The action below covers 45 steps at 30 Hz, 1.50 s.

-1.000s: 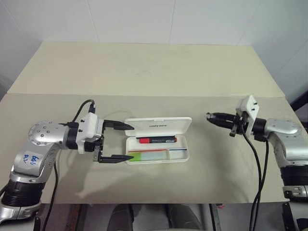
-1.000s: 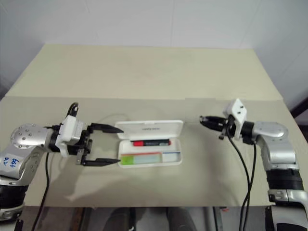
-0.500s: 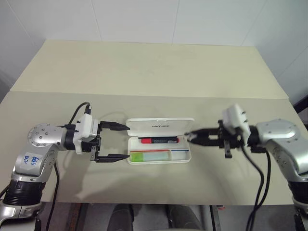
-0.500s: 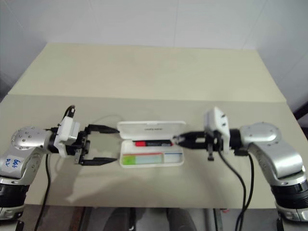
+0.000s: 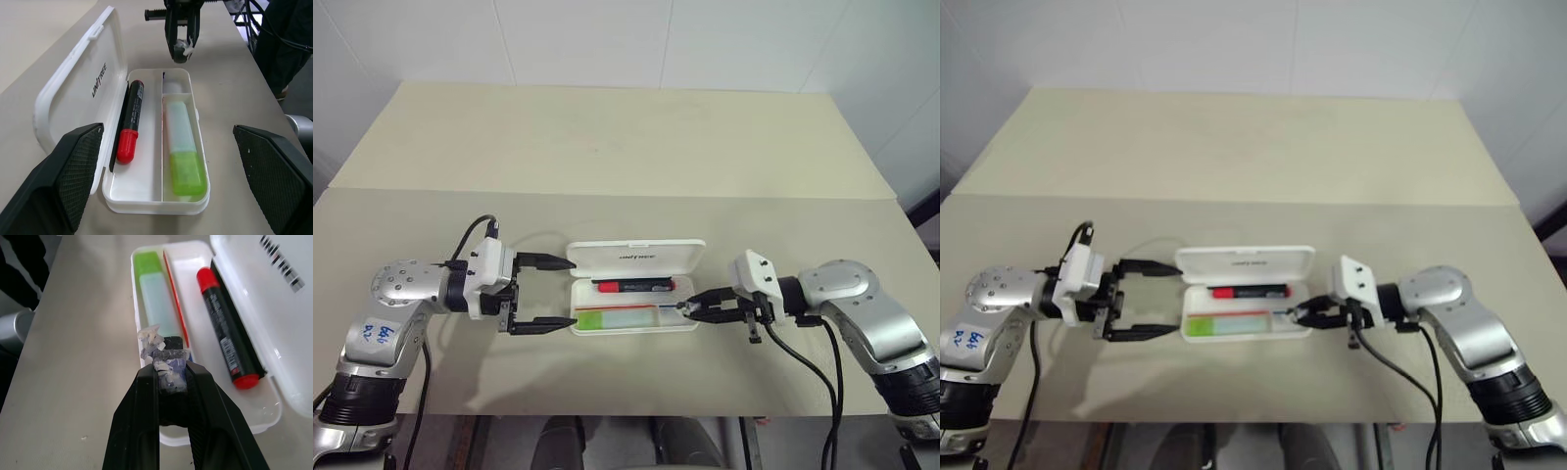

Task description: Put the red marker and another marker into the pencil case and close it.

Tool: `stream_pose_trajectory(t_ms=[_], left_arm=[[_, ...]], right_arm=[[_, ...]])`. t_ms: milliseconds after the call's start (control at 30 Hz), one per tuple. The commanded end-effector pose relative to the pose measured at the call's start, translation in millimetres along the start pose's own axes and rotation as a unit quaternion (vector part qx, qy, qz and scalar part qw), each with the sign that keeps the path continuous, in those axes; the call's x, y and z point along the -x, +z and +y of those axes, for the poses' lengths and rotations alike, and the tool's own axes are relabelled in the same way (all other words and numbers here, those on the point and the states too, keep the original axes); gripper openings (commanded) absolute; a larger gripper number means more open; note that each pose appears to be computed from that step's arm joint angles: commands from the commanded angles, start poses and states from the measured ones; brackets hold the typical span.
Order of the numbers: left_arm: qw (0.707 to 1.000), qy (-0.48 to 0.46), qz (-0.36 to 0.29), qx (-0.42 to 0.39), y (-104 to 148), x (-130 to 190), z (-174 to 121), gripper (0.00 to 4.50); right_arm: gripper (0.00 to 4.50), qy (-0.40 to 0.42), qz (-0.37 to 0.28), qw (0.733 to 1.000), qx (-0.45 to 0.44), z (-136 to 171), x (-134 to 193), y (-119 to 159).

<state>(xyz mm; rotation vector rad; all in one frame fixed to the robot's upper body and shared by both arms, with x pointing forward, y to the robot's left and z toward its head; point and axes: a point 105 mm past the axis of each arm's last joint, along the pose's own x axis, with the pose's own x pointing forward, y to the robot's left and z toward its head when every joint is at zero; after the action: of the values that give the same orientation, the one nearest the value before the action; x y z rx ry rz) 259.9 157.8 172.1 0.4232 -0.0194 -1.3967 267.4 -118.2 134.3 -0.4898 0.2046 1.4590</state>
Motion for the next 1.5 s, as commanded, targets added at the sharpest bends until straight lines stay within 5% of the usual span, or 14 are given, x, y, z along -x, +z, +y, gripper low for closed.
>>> stream_pose_trajectory(t_ms=[33, 100, 133, 467, 700, 1000, 1100, 1500], left_arm=[[1.0, 0.008, -0.004, -0.025, 9.7, 3.5, 1.4, 4.5], [1.0, 0.009, -0.004, -0.026, 9.8, 3.5, 1.5, 4.5], [1.0, 0.01, -0.004, -0.026, 9.8, 3.5, 1.6, 4.5], [0.999, 0.013, -0.006, -0.029, 9.7, 1.9, 2.1, 4.5], [0.999, 0.044, 0.017, -0.02, 1.3, 5.5, 12.2, 4.5], [0.993, 0.106, 0.049, -0.021, -8.0, 17.0, 41.4, 4.5], [0.991, 0.122, 0.048, -0.022, -7.4, 17.6, 52.6, 3.9], [0.989, 0.119, 0.072, -0.048, -8.2, 19.2, 86.2, 0.02]], right_arm=[[0.38, 0.008, 0.001, 1.0, 0.018, -1.2, -3.8, 1.9], [0.38, 0.009, 0.004, 1.0, 0.017, -1.7, -5.2, 0.6], [1.12, 0.009, 0.005, 1.0, 0.017, -2.3, -5.9, -0.1], [4.46, 0.002, -0.005, 1.0, 0.022, -5.1, -1.8, 7.1], [4.46, 0.028, -0.118, 0.993, -0.005, 11.8, 21.7, 39.9], [4.46, -0.001, -0.163, 0.986, -0.036, 15.5, 51.1, 33.1], [4.5, -0.026, -0.158, 0.987, -0.035, 8.6, 59.7, 29.0], [4.5, -0.083, -0.168, 0.982, -0.026, -2.7, 76.5, 28.5]])
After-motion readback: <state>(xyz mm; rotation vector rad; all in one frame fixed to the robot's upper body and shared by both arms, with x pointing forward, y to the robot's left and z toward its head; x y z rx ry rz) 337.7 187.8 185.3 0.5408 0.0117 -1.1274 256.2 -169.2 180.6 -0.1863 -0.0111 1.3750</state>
